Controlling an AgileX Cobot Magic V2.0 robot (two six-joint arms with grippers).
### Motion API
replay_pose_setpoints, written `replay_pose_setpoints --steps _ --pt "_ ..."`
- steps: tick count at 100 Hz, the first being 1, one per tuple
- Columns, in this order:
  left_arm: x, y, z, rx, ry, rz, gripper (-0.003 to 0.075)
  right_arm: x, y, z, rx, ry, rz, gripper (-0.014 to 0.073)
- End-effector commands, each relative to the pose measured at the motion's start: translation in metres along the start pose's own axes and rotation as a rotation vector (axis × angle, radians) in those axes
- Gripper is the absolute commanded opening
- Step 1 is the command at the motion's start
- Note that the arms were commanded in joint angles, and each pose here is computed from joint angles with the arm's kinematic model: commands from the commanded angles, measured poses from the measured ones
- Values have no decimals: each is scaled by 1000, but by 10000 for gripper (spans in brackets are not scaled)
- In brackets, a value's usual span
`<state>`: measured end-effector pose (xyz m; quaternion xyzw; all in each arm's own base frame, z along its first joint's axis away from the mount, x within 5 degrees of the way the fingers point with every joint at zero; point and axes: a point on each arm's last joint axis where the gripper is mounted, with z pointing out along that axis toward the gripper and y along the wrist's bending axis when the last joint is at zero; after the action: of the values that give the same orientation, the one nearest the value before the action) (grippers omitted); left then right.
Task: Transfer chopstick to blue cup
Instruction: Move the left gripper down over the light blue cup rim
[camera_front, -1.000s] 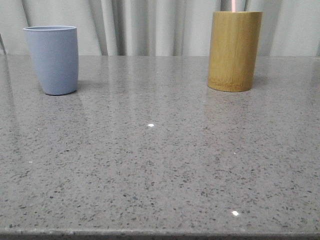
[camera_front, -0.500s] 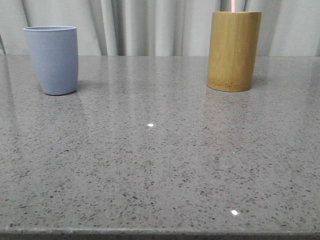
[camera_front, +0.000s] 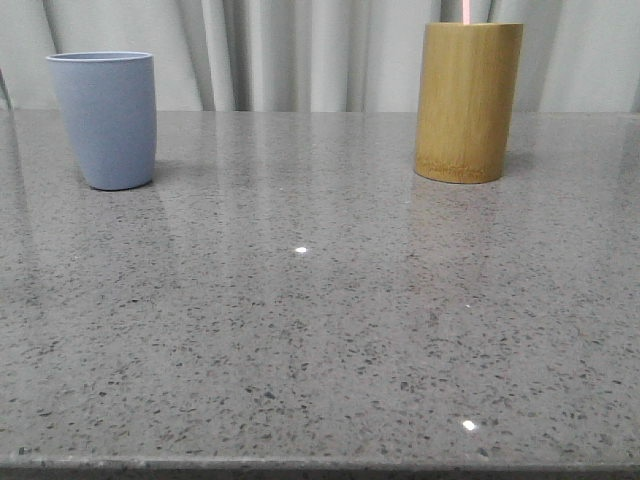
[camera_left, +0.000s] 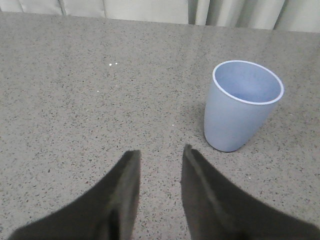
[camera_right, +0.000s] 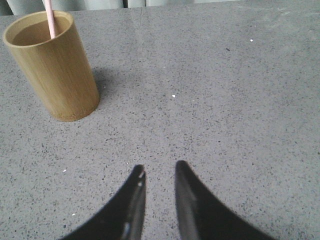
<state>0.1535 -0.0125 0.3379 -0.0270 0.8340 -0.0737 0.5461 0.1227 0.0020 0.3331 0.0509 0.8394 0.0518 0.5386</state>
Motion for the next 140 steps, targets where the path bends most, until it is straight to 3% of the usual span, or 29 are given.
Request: replay_pose_setpoints --steps 1,58,107,140 --pt "-19 -2 -2 10 -98 -18 348 -19 1 -1 0 -81 -10 275" --pt "-32 -5 1 20 -110 -35 367 -24 2 -1 -2 -121 -11 273" --pt "-106 -28 62 61 203 64 367 -25 2 -1 -2 -131 -11 273" --pt "-124 -60 120 131 387 124 367 -25 2 -1 -2 -131 -11 273"
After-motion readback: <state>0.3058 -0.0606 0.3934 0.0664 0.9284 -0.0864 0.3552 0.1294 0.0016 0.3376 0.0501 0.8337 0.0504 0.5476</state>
